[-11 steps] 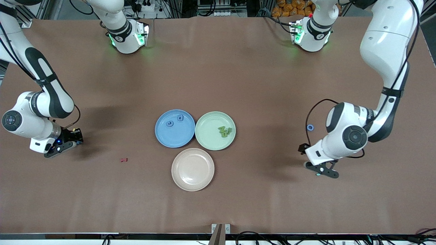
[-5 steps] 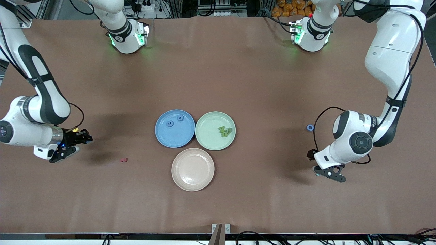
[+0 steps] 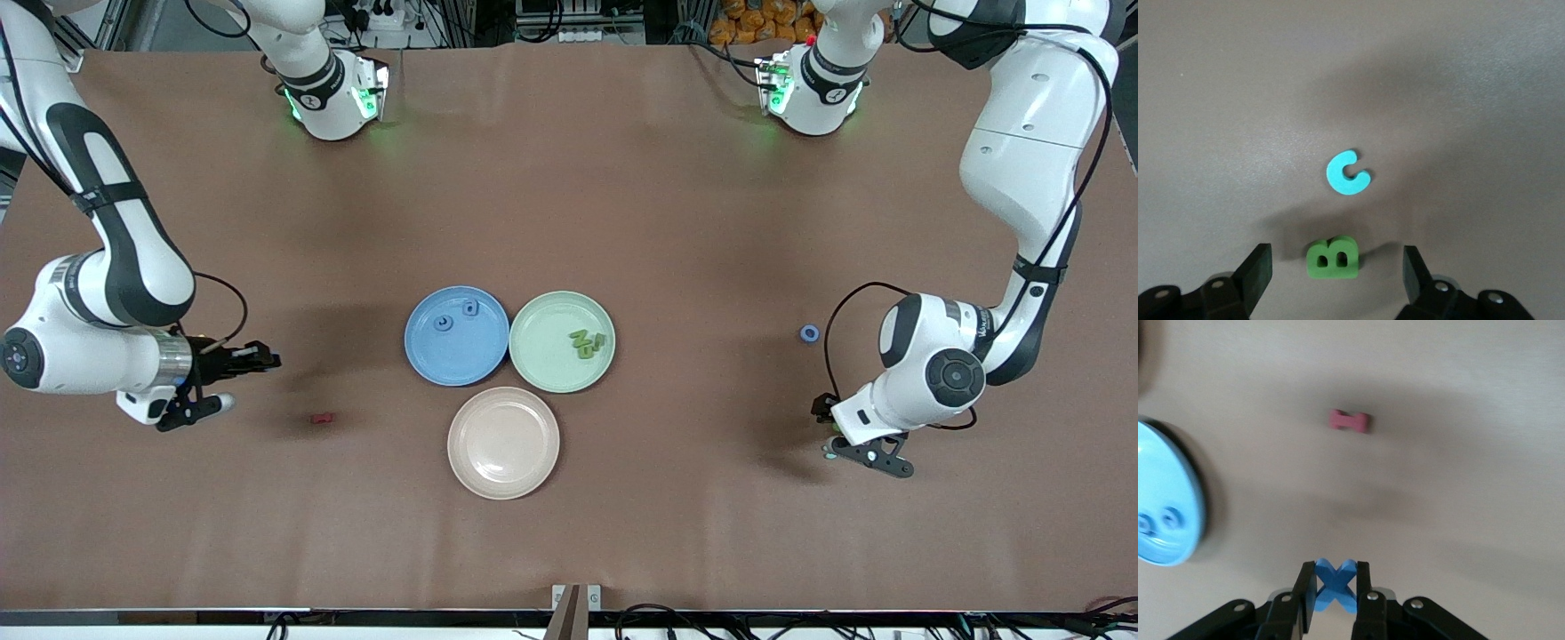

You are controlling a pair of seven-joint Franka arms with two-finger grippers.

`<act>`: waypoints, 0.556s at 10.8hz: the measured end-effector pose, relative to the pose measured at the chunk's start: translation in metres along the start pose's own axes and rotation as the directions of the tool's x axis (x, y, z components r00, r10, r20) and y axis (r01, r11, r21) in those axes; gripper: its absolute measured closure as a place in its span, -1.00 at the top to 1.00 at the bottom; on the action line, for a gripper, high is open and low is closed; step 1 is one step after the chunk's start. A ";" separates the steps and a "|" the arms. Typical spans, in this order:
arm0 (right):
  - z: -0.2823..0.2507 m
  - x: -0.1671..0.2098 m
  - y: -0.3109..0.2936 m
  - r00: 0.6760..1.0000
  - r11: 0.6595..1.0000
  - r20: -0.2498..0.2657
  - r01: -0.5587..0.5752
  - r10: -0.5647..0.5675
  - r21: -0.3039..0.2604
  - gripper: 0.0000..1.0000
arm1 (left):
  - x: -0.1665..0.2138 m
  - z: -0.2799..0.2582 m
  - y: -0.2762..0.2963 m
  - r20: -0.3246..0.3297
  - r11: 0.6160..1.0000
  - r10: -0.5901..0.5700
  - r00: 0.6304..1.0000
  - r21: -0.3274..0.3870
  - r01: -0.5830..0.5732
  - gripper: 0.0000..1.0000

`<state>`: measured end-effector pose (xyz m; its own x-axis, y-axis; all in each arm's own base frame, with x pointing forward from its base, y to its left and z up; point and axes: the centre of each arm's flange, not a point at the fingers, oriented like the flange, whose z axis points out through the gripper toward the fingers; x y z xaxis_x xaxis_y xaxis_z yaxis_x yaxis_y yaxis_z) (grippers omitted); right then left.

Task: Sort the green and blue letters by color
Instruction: 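Grasp the B with the left gripper while the right gripper places the X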

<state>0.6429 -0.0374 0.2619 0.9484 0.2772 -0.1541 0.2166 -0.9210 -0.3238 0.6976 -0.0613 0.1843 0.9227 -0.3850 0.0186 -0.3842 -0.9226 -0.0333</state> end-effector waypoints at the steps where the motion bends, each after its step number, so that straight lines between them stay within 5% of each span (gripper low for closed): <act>1: 0.002 0.005 -0.016 1.000 0.999 0.000 -0.031 0.031 0.023 -0.44 | -0.001 0.000 -0.002 0.000 1.000 -0.004 1.000 -0.001 0.004 0.67; 6: 0.040 0.036 -0.140 0.969 0.969 -0.003 -0.247 0.247 0.029 -0.44 | -0.002 0.005 -0.001 0.006 1.000 -0.005 1.000 -0.007 0.005 0.44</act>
<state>0.6379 0.1123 0.2647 0.9732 0.0398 -0.2266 -0.0315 -0.9526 -0.3026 0.6967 -0.0595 0.1791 0.9247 -0.3805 0.0128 -0.3801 -0.9246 -0.0263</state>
